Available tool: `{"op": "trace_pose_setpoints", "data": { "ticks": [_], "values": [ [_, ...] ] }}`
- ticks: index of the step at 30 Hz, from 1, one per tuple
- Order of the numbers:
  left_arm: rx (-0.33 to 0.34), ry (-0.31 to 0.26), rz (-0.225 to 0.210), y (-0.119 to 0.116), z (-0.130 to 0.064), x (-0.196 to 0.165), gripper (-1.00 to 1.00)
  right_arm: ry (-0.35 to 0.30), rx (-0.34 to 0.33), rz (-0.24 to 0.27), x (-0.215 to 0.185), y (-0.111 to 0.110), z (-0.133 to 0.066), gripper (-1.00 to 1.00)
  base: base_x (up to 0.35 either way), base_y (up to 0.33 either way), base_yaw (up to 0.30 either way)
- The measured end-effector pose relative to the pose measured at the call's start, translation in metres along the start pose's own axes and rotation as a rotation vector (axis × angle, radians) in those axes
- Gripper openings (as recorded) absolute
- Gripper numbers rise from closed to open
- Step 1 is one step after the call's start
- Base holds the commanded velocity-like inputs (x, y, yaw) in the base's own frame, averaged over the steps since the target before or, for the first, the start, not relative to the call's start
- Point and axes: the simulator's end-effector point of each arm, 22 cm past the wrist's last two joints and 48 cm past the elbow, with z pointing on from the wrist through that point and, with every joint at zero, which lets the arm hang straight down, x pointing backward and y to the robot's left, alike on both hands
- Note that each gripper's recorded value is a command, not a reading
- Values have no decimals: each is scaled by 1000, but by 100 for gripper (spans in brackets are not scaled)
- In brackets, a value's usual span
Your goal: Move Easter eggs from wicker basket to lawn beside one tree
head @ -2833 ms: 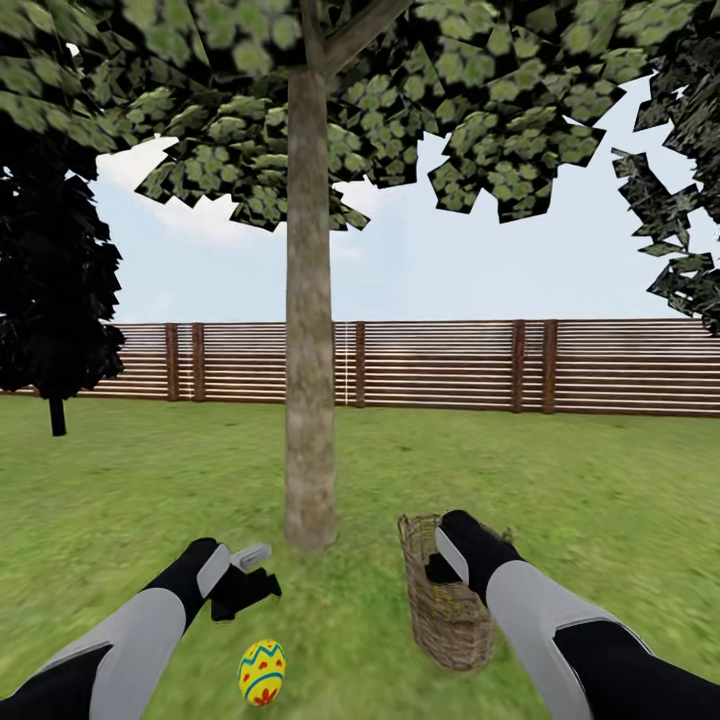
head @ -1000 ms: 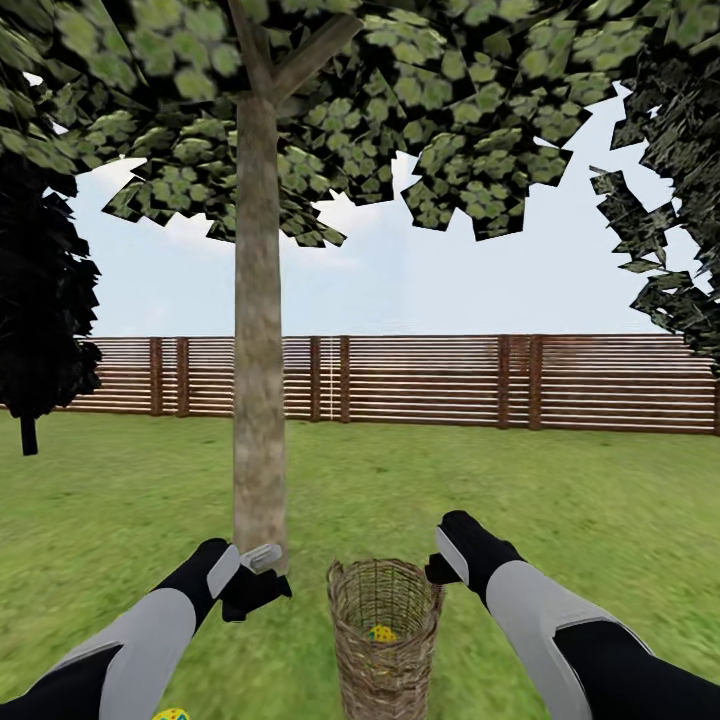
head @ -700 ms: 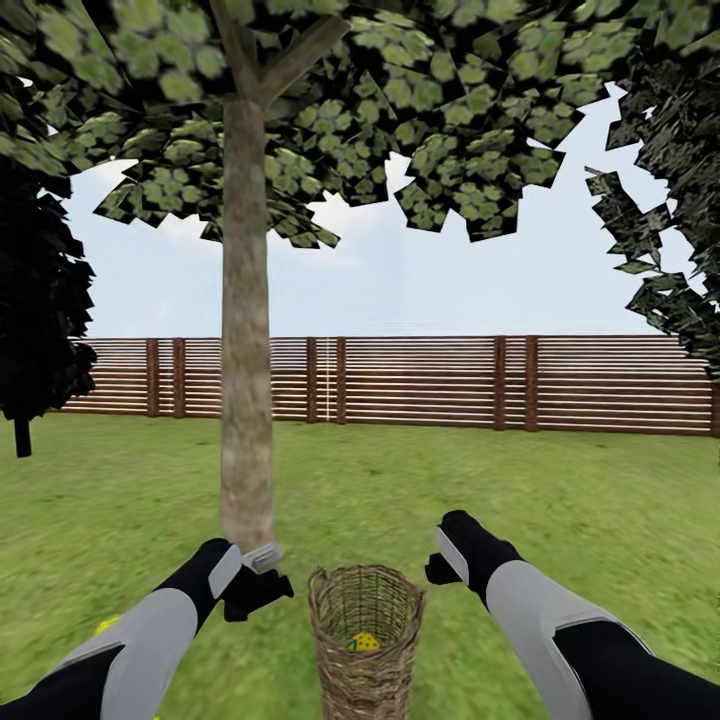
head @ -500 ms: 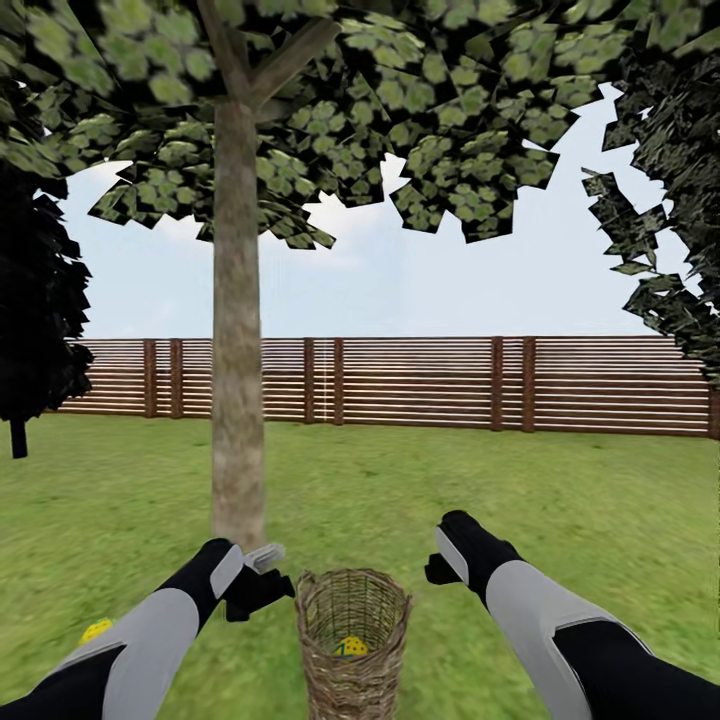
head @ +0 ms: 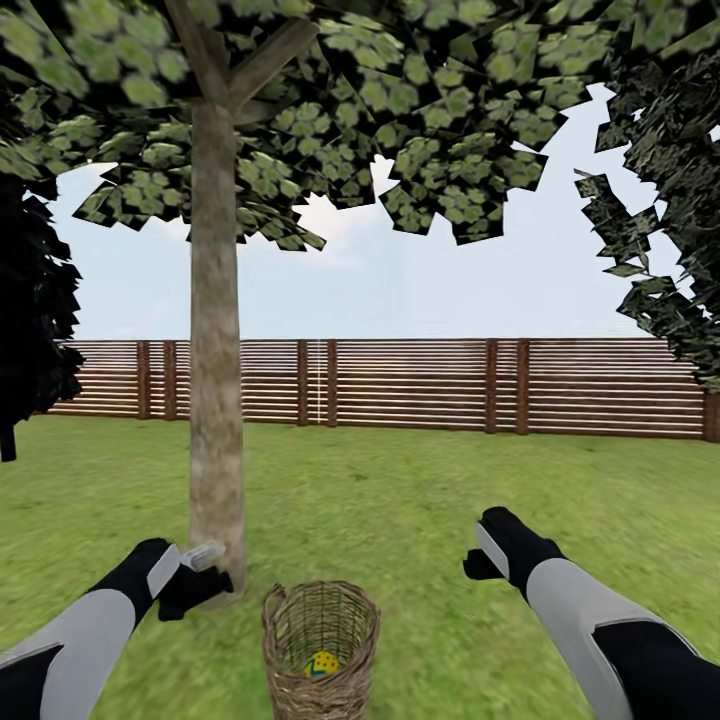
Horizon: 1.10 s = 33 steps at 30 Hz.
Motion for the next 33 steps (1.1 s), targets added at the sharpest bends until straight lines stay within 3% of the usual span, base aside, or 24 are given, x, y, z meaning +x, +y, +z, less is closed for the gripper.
{"op": "trace_pose_setpoints", "data": {
  "ticks": [2, 5, 9, 12, 15, 17, 20, 25, 27, 30, 33],
  "values": [
    [-39, -20, -32, 44, -13, -17, 100, -1, -5, -3, -4, 2, -3, 100, 171, -151, 0],
    [-15, -38, -59, 68, -27, -32, 100, -26, -18, -9, -18, 11, -14, 100, 90, -79, 0],
    [-16, -22, -33, 73, -32, -33, 100, -59, 1, -15, -38, -1, -25, 100, 16, -14, 0],
    [-41, -6, -5, 77, -35, -32, 100, 27, 19, 2, -6, -36, -5, 100, 3, -2, 0],
    [-54, -5, 1, 81, -40, -36, 100, 50, -41, 16, 2, -44, 0, 100, 0, 0, 0],
    [-52, -3, 4, 77, -42, -37, 100, 51, -46, 13, 0, -45, -2, 100, 0, 0, 0],
    [-53, -2, 6, 75, -46, -41, 100, 52, -16, -3, -2, -60, -4, 100, 0, 0, 0],
    [-80, -20, -14, 100, -63, -57, 100, 77, 17, 2, 3, -85, -4, 100, 0, 0, 0],
    [-67, -24, -20, 102, -69, -62, 100, 69, 33, 12, 1, -99, -4, 100, 0, 0, 0],
    [-51, -26, -22, 100, -74, -66, 100, 47, 70, 43, -3, -135, -6, 100, 0, 0, 0],
    [-46, -24, -20, 95, -77, -69, 100, 45, 88, 59, -5, -154, -9, 100, 0, 0, 0]
  ]
}}
